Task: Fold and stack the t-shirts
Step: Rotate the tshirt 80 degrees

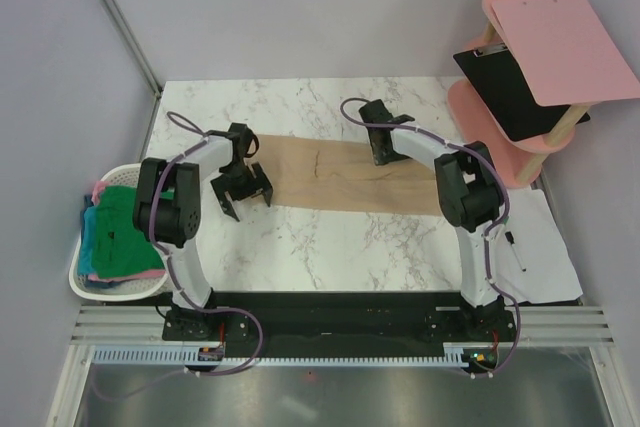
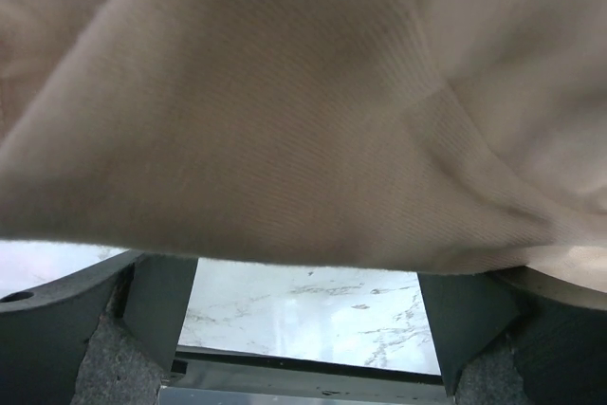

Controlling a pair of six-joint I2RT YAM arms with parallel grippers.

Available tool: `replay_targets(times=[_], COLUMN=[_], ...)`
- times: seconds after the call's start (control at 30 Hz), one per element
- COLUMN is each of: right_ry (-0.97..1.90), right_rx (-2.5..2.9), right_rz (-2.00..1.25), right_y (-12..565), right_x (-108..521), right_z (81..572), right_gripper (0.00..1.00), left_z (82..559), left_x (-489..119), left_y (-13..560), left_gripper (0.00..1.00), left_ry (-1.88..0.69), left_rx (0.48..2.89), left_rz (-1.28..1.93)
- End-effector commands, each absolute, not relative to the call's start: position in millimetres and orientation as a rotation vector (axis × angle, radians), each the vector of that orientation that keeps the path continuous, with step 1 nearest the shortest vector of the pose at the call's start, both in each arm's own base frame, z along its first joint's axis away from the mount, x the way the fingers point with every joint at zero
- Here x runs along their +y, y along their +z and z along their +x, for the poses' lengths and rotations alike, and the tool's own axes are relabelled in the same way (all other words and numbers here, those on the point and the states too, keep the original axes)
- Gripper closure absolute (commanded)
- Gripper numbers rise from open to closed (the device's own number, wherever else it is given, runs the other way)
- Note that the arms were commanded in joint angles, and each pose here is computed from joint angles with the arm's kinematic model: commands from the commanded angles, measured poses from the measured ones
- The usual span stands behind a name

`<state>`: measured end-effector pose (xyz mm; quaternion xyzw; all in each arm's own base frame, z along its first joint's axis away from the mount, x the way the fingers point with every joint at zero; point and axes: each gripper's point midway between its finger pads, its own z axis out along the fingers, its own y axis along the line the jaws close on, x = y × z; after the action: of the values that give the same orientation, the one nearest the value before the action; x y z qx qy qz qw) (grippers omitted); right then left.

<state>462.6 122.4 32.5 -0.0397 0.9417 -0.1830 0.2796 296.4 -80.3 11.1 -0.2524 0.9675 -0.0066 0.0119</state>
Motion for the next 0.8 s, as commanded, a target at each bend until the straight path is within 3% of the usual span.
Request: replay_targets(times=[0.0,0.33,0.5,0.6,0.7,0.73,0.77], right_ry=[-0.521,-0.359,-0.107,-0.124,-0.155,-0.154,-0.154], right_rx=[2.770,2.856,2.888,2.816,2.717,2.686,2.662], right_rz=[-0.232,-0.413,-0.457,-0.415,-0.343,-0.319,-0.306], right_y=[4.0,22.5,35.3,53.5,76.2,84.1,89.0], right_x=[114.4,149.7,178.7,176.4,173.4,173.0,174.0], right_z=[390.7,326.1,305.2,315.4,332.9,337.8,342.0], right_gripper=[0.25,0.13,0.02,0.02,0.02,0.02,0.02], left_z=[416.4,526.4,568.1,554.2,515.7,483.6,473.3], left_x=[-61.4,-70.9,-68.9,-68.3,-75.2,-77.1,-86.8], left_y=[11.9,27.5,41.0,59.9,86.8,64.9,95.1], left_gripper=[0.02,0.02,0.02,0.02,0.01,0.01,0.01], left_ry=[-0.005,-0.042,-0.108,-0.103,-0.159,-0.153,-0.203], left_rx=[2.710,2.646,2.587,2.587,2.552,2.615,2.554], left_rz=[-0.671,-0.577,-0.508,-0.495,-0.515,-0.529,-0.532])
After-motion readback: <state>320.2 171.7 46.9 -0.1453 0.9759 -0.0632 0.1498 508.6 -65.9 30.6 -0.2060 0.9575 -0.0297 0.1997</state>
